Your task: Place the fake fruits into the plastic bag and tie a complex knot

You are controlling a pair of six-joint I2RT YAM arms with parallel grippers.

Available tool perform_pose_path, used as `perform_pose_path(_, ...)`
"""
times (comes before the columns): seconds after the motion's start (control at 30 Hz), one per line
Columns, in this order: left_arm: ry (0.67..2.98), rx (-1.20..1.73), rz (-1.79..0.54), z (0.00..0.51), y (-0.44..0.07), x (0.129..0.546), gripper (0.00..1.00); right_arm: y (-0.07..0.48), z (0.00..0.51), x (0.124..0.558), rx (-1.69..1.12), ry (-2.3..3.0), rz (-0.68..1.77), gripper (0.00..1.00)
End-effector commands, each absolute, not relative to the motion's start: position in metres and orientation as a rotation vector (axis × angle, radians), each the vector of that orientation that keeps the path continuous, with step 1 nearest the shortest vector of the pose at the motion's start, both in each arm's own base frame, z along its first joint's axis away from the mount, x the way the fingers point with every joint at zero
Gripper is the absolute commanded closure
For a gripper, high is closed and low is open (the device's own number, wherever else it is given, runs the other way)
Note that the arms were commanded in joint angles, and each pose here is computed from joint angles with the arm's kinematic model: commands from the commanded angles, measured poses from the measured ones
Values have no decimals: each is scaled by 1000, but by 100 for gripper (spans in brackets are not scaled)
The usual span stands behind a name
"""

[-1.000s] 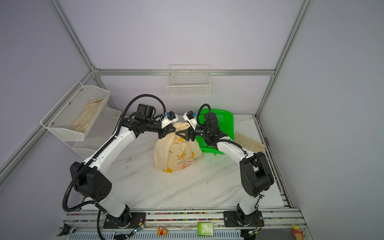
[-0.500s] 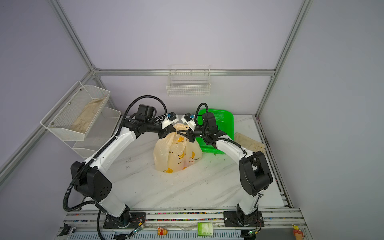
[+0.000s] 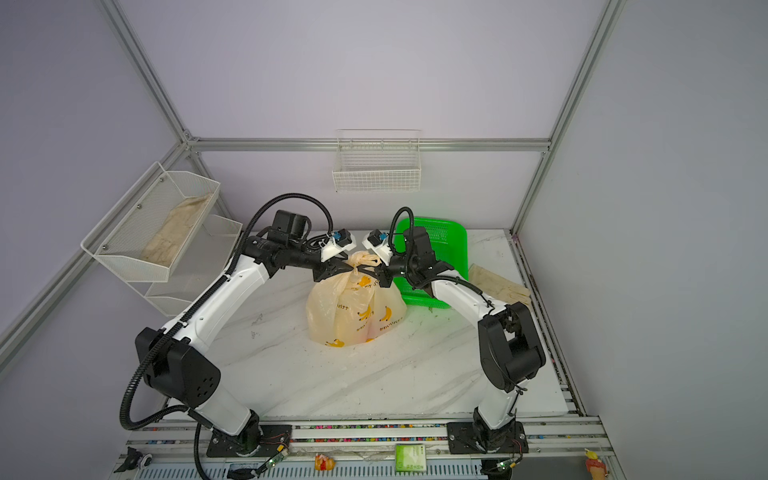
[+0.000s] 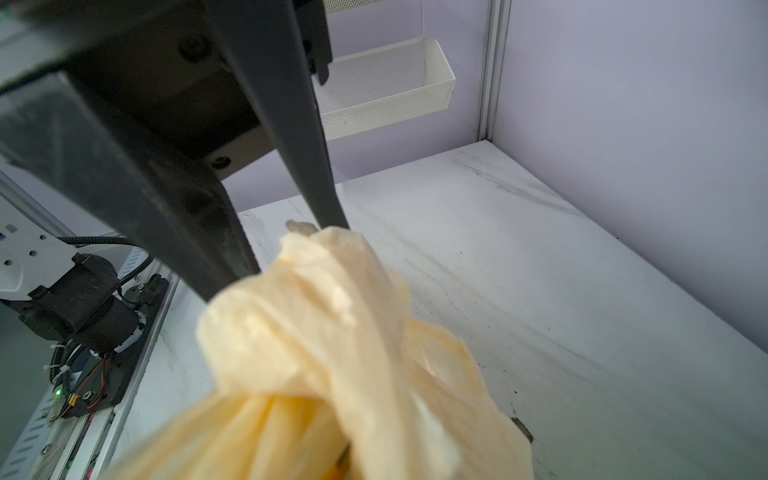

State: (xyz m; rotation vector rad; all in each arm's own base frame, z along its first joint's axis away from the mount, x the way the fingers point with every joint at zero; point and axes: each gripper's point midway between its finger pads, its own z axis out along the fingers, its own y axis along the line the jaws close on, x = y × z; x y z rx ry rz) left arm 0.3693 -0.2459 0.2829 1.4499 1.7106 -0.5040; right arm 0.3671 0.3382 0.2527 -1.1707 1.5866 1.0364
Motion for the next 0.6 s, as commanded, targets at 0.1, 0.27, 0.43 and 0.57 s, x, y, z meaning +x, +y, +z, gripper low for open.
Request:
perform_pose_path(0.1, 1721, 1485, -422, 284, -237, 372, 58, 335, 275, 364, -1196, 1523, 1003, 100)
perform_pose_path(0.27, 1762, 1488, -443, 268, -241, 381, 52, 334, 283, 361, -1194, 1496, 994, 100)
perform_pose_path(0.43, 1786, 1484, -479, 258, -243, 383, 62, 333, 288, 360, -1185, 1482, 992, 100)
perform_pose_path(0.57, 1781, 1447, -493, 271, -242, 383, 84, 331, 282, 367, -1169, 1510, 940, 100)
